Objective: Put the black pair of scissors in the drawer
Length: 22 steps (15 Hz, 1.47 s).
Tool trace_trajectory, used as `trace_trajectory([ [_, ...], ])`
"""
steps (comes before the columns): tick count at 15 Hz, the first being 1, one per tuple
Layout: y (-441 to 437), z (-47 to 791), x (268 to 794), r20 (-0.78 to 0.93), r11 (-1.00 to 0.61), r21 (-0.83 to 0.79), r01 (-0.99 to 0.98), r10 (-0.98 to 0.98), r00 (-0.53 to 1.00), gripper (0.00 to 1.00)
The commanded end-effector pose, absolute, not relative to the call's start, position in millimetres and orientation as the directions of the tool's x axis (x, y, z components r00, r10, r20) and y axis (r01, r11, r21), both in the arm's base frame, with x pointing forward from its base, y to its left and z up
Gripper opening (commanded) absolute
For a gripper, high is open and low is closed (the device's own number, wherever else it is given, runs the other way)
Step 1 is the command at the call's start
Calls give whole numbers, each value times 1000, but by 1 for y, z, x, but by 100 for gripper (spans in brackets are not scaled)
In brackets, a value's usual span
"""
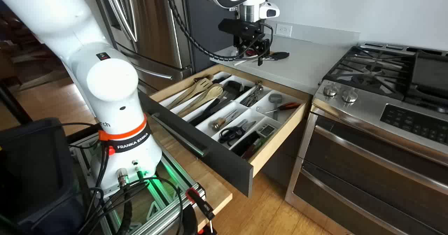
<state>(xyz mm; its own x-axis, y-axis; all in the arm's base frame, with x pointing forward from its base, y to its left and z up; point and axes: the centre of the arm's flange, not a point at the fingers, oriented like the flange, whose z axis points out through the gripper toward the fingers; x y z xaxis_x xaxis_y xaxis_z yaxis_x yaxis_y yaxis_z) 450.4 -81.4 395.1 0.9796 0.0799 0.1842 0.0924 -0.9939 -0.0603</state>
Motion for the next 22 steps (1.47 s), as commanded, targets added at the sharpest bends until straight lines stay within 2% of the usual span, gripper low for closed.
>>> trace_trajectory([
  [1, -81, 395, 450, 184, -994, -60, 92, 80, 980, 100],
  [10, -81, 395, 450, 184, -994, -60, 92, 80, 980, 100],
  [17, -35, 428, 551, 236, -988, -81, -130, -146, 961, 100],
  [22, -2, 443, 629, 297, -973, -76, -218, -230, 927, 100],
])
